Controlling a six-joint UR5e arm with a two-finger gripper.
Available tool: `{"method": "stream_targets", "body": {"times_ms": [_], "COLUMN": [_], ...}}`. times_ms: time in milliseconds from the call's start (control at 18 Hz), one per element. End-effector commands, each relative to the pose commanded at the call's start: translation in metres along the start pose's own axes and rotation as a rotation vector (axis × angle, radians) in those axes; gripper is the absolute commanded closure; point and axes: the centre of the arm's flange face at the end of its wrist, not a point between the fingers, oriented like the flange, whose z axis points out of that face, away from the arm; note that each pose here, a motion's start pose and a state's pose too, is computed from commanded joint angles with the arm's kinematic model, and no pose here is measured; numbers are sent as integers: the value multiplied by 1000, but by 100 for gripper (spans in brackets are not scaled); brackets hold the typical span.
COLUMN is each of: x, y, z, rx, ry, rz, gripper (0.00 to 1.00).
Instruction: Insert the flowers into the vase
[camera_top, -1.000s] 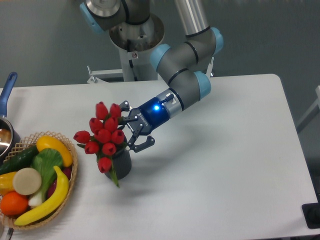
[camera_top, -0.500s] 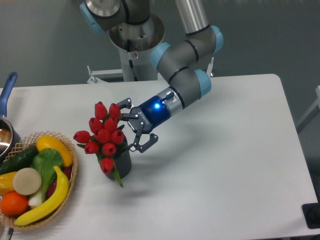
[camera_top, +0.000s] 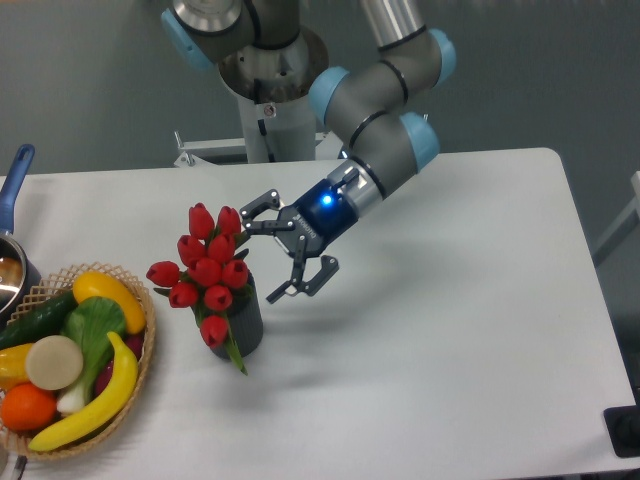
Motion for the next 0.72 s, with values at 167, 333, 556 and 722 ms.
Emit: {"method": "stream_targets", "body": {"times_ms": [167, 333, 556, 722], "x": [-2, -2, -9, -20], "y": [-24, -43, -57, -62], "z": [-41, -87, -143, -181], "rx": [-85, -298, -476, -525], "ry": [-93, -213, -350, -430], "rz": [67, 137, 147, 141], "gripper": [0, 0, 0, 0]}}
